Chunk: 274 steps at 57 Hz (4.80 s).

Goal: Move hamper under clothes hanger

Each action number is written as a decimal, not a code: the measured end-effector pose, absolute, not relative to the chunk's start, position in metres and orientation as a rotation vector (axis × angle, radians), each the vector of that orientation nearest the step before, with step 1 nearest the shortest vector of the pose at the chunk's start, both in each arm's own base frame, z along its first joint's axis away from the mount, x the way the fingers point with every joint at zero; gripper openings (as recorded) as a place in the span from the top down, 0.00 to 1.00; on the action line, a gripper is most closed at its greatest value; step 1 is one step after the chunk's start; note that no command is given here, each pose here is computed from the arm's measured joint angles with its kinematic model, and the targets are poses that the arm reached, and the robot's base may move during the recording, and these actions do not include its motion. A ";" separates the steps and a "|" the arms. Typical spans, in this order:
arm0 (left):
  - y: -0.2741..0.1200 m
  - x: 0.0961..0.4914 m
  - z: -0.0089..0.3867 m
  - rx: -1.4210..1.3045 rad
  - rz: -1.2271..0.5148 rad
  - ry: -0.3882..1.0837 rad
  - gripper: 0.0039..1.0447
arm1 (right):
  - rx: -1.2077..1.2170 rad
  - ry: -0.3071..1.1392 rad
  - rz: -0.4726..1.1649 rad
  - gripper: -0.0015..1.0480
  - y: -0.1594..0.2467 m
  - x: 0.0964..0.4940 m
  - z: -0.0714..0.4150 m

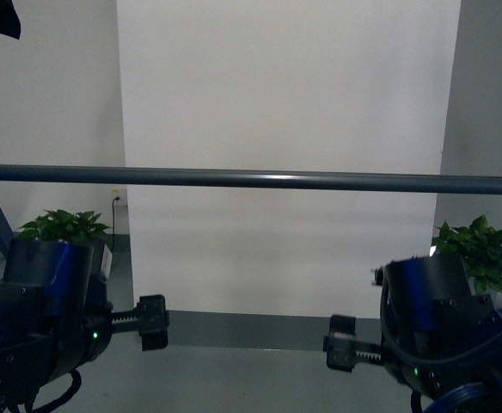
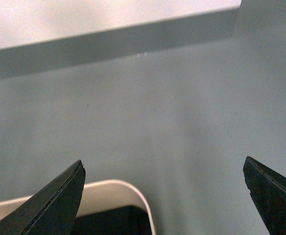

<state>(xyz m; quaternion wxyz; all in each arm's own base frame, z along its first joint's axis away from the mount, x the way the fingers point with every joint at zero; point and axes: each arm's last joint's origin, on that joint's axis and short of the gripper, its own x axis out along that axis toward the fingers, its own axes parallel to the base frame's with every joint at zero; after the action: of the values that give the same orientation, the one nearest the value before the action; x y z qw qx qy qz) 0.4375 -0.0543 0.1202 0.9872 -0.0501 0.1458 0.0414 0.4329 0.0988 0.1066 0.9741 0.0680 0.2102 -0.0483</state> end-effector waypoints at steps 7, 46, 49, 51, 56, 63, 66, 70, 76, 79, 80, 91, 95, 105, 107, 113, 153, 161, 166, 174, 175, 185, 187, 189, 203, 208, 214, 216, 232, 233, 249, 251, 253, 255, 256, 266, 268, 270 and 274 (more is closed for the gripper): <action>-0.060 0.433 0.141 -0.105 0.044 0.212 0.06 | 0.062 0.322 -0.097 0.08 0.103 0.432 0.134; -0.073 0.342 0.204 -0.027 -0.024 -0.010 0.40 | -0.253 -0.091 -0.042 0.15 0.140 0.399 0.208; -0.064 0.331 0.202 -0.025 -0.015 -0.011 0.47 | -0.219 -0.029 0.006 0.22 0.131 0.389 0.204; -0.060 0.325 0.200 -0.023 -0.013 -0.008 0.50 | -0.183 -0.012 0.015 0.25 0.127 0.383 0.202; -0.046 0.304 0.193 -0.020 0.010 0.000 0.64 | -0.096 -0.002 0.017 0.39 0.105 0.357 0.200; -0.036 0.273 0.185 -0.016 -0.008 0.010 0.86 | -0.030 -0.016 -0.003 0.61 0.073 0.318 0.199; -0.032 0.260 0.183 -0.015 -0.011 0.010 0.96 | -0.022 -0.007 -0.005 0.71 0.063 0.303 0.193; -0.026 0.245 0.180 -0.015 -0.008 0.011 0.97 | -0.020 0.009 0.004 0.84 0.053 0.283 0.186; -0.022 0.234 0.178 -0.015 -0.001 0.012 0.97 | -0.019 0.016 0.007 0.96 0.045 0.268 0.182; -0.019 0.228 0.177 -0.015 0.000 0.010 0.97 | -0.019 0.016 0.009 0.98 0.042 0.260 0.180; -0.019 0.225 0.176 -0.016 0.000 0.009 0.97 | -0.019 0.016 0.010 0.98 0.040 0.256 0.180; -0.014 0.204 0.173 -0.016 -0.005 0.009 0.97 | -0.015 0.012 0.002 0.98 0.027 0.230 0.176; -0.012 0.198 0.170 -0.016 -0.005 0.000 0.97 | -0.014 0.012 0.002 0.98 0.024 0.222 0.175; 0.000 0.178 0.161 -0.014 0.004 0.020 0.97 | -0.012 -0.001 0.001 0.98 0.016 0.198 0.167; 0.000 0.176 0.161 -0.014 0.003 0.016 0.97 | -0.013 0.002 0.002 0.98 0.015 0.195 0.166; 0.000 0.168 0.163 -0.013 -0.001 0.012 0.97 | -0.014 0.026 0.003 0.98 0.012 0.184 0.160; 0.000 0.128 0.172 -0.012 -0.003 -0.017 0.97 | -0.010 0.007 0.000 0.98 0.000 0.135 0.165; 0.000 0.124 0.172 -0.012 -0.003 -0.019 0.97 | -0.010 0.000 0.000 0.98 0.000 0.130 0.166; 0.000 0.121 0.173 -0.012 -0.003 -0.020 0.97 | -0.010 -0.003 0.000 0.98 0.000 0.127 0.167; 0.000 0.118 0.173 -0.012 -0.003 -0.022 0.97 | -0.010 -0.006 0.001 0.98 0.000 0.123 0.168; 0.000 0.118 0.173 -0.012 -0.003 -0.022 0.97 | -0.010 -0.007 0.000 0.98 0.000 0.122 0.168; 0.000 0.114 0.173 -0.012 -0.003 -0.022 0.97 | -0.010 -0.008 0.000 0.98 0.000 0.118 0.168; 0.000 0.113 0.173 -0.012 -0.003 -0.022 0.97 | -0.010 -0.008 0.000 0.98 0.000 0.117 0.169; 0.000 0.112 0.173 -0.012 -0.003 -0.022 0.97 | -0.010 -0.008 0.001 0.98 0.000 0.116 0.169; 0.000 0.108 0.172 -0.012 -0.003 -0.022 0.97 | -0.010 -0.009 0.000 0.98 0.000 0.111 0.168; 0.000 0.104 0.170 -0.011 -0.003 0.001 0.97 | -0.010 -0.009 0.001 0.98 0.000 0.110 0.168; 0.000 0.098 0.169 -0.009 -0.003 -0.008 0.97 | -0.010 -0.009 0.000 0.98 0.000 0.109 0.168; 0.000 0.097 0.169 -0.009 -0.003 -0.015 0.97 | -0.010 -0.009 0.001 0.98 0.000 0.109 0.168; 0.000 0.097 0.169 -0.007 -0.003 -0.015 0.97 | -0.010 -0.003 0.002 0.98 0.000 0.098 0.165; 0.000 0.097 0.169 -0.007 -0.003 -0.015 0.97 | -0.010 -0.003 0.003 0.98 0.000 0.098 0.165; 0.000 0.097 0.169 -0.006 -0.003 -0.015 0.97 | -0.010 -0.002 0.003 0.98 0.000 0.098 0.165; 0.000 0.097 0.169 -0.006 -0.003 -0.015 0.97 | -0.010 -0.002 0.003 0.98 0.000 0.098 0.165; 0.000 0.097 0.169 -0.006 -0.003 -0.015 0.97 | -0.010 -0.002 0.003 0.98 0.000 0.098 0.165; 0.000 0.097 0.169 -0.006 -0.003 -0.015 0.97 | -0.010 -0.002 0.003 0.98 0.000 0.098 0.165; 0.000 0.097 0.169 -0.006 -0.003 -0.015 0.97 | -0.010 -0.002 0.003 0.98 0.000 0.098 0.165; 0.000 0.097 0.169 -0.006 -0.003 -0.015 0.97 | -0.010 -0.002 0.003 0.98 0.000 0.098 0.165; 0.000 0.097 0.169 -0.006 -0.003 -0.015 0.97 | -0.010 -0.002 0.003 0.98 0.000 0.098 0.165; 0.000 0.097 0.169 -0.006 -0.003 -0.015 0.97 | -0.010 -0.002 0.003 0.98 0.000 0.098 0.165; 0.000 0.097 0.169 -0.006 -0.003 -0.015 0.97 | -0.010 -0.002 0.003 0.98 0.000 0.098 0.165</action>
<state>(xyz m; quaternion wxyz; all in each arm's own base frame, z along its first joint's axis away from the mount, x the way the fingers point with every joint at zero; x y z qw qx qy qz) 0.0969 -0.0002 0.1694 1.0000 -0.0032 -0.0077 -0.0014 0.0976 0.0002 0.1653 1.0000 -0.0051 -0.0012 0.0013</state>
